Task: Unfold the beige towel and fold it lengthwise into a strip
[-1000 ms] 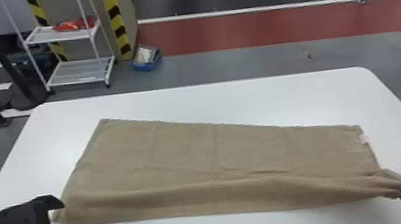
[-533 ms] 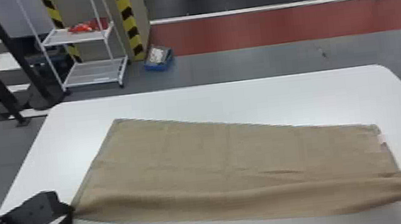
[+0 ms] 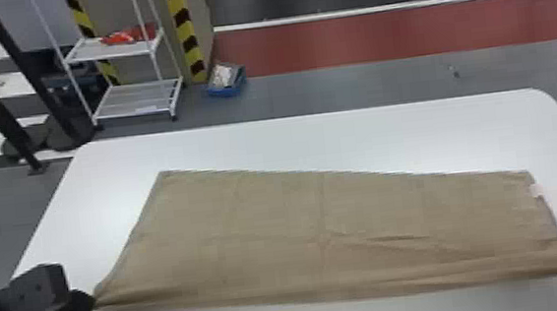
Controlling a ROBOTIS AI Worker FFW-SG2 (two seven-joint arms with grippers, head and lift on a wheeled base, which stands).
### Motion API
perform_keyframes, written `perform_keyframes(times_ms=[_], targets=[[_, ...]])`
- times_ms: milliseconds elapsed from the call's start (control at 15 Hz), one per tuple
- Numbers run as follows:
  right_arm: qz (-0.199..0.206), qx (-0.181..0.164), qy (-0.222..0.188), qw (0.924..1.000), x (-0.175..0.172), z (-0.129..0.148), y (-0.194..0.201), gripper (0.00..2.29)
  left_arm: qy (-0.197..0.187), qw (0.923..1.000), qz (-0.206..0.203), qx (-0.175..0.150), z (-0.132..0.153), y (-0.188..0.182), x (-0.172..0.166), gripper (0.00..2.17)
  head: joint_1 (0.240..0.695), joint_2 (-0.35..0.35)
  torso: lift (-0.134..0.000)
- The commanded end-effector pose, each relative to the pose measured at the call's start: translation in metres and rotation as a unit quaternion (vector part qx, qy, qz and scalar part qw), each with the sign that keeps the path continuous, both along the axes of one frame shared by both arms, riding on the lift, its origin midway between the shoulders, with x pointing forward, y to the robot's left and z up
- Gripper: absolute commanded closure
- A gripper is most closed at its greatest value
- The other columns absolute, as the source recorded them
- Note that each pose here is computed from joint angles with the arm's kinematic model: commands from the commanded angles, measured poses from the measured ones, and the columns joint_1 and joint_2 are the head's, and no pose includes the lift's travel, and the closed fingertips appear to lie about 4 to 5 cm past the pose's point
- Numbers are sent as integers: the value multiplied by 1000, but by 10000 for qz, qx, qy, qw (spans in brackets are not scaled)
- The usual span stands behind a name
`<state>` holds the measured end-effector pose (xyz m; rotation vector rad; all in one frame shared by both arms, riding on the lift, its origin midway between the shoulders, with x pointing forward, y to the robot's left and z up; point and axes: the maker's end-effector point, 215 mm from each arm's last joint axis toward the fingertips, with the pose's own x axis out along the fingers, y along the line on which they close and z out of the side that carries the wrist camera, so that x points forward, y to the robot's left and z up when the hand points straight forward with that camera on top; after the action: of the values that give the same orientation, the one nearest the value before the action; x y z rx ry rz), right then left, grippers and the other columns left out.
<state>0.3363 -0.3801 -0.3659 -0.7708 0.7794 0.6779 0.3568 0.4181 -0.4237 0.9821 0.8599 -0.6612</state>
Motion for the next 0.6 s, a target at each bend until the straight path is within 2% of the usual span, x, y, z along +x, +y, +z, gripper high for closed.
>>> perform_keyframes(times_ms=[0,67,267,533], targets=[[-103,280,-218,9993,11,19,-5,1447,-197,9998,-13,44,27,-2,4,1612,695,65,-126],[-289,440,-262,9983,17,26,-10,1447,-251,9997,1,43,37,-2,6,1612,695,61,-126],[-671,595,-241,9957,31,31,-24,1447,-310,9992,212,-95,55,-3,22,1612,695,42,-126],[-1003,815,-175,9915,55,29,-33,1447,-606,9962,516,-341,79,-14,71,1612,695,6,-126]])
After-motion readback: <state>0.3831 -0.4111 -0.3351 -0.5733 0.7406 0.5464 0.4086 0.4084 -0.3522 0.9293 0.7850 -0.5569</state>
